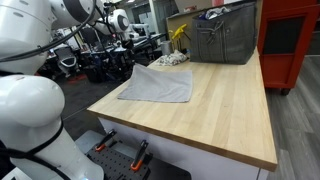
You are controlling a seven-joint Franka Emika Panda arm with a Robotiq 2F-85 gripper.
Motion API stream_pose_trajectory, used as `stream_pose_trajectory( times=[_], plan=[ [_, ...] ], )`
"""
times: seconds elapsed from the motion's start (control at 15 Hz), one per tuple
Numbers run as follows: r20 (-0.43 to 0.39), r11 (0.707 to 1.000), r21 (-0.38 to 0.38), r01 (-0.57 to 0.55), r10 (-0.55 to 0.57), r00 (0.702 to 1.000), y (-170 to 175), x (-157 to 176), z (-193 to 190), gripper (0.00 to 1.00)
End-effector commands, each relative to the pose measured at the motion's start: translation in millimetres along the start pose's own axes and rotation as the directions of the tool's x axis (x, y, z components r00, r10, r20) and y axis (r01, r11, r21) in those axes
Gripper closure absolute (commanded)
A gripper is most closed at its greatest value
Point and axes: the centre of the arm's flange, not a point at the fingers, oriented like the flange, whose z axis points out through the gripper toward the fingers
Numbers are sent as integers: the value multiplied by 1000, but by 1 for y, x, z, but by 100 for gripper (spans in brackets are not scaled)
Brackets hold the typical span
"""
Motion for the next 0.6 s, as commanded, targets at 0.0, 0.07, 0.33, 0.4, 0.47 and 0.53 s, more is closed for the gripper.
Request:
stream_pose_trajectory(
  times=[0.0,0.07,0.33,0.4,0.47,0.53],
  plan=[
    [39,999,39,24,-26,999,1,-7,-21,99],
    [47,998,49,26,-28,999,1,-7,-23,99],
    [69,997,72,25,-30,997,10,0,-23,99],
    [72,997,74,20,-26,997,15,4,-22,99],
    [76,997,75,11,-16,997,20,8,-20,99],
    [81,997,76,1,-7,997,25,12,-19,99]
  ],
)
